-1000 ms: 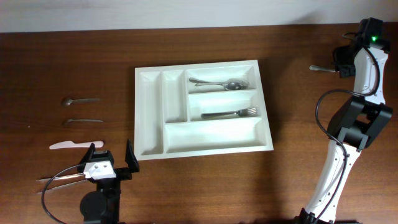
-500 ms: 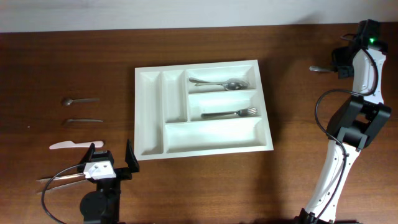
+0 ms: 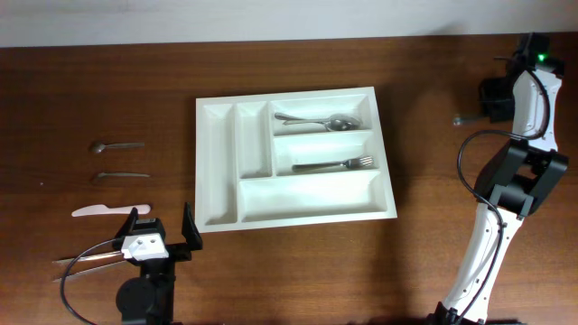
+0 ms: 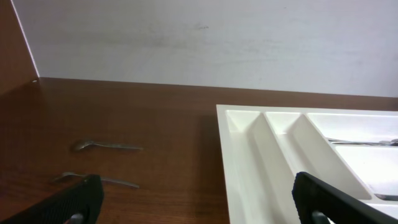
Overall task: Pack container
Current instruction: 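Move the right gripper back right and grasp the remaining silver fork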
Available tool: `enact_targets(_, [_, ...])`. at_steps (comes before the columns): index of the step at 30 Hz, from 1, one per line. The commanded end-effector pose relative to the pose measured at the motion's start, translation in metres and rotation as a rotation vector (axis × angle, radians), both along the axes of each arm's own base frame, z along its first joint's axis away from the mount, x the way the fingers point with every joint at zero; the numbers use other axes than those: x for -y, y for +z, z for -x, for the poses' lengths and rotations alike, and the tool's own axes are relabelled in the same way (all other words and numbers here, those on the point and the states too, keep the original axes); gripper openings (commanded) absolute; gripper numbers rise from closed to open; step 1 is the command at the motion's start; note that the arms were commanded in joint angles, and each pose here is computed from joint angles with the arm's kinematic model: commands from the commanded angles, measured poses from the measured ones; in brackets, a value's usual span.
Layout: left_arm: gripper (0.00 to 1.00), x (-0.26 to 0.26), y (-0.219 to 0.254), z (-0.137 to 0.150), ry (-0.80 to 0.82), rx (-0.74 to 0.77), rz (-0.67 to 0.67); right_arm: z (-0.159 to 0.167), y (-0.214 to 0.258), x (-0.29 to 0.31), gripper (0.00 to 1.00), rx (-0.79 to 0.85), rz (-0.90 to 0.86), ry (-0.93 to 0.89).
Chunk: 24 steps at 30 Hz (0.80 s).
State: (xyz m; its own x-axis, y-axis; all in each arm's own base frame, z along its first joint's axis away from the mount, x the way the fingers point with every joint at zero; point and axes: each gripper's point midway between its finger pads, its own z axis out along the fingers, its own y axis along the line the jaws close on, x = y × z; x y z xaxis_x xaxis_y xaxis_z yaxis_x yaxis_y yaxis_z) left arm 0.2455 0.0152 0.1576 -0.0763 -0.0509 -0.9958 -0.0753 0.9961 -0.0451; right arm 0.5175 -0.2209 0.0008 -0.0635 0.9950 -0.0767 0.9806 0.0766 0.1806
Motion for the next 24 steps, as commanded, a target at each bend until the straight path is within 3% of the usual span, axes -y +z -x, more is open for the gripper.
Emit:
enact_targets(1, [0.99,0.004,-0.001,0.0,-0.02,0.001,-0.011,0.031,-0.028,-0.007,0.04,-0.145,-0.033,-0.078])
enact_targets(9, [0.99,0.004,-0.001,0.0,-0.02,0.001,-0.011,0.042,-0.013,0.0,0.05,-0.183,0.015,-0.045])
enact_targets(12, [0.99,0.004,-0.001,0.0,-0.02,0.001,-0.011,0.031,0.011,0.009,0.28,-0.14,0.078,0.112])
enact_targets(15, [0.99,0.004,-0.001,0.0,-0.02,0.001,-0.011,0.029,0.029,0.013,0.52,-0.121,0.1,0.125])
enact_targets(17, [0.99,0.004,-0.001,0.0,-0.02,0.001,-0.011,0.023,0.045,0.017,0.75,-0.087,0.127,0.165])
enact_targets(20, [0.99,0.004,-0.001,0.0,-0.02,0.001,-0.011,0.018,0.059,0.019,0.88,-0.057,0.152,0.198])
enact_targets(24, [0.99,0.004,-0.001,0.0,-0.02,0.001,-0.011,0.031,0.06,0.014,0.96,-0.102,0.123,0.199])
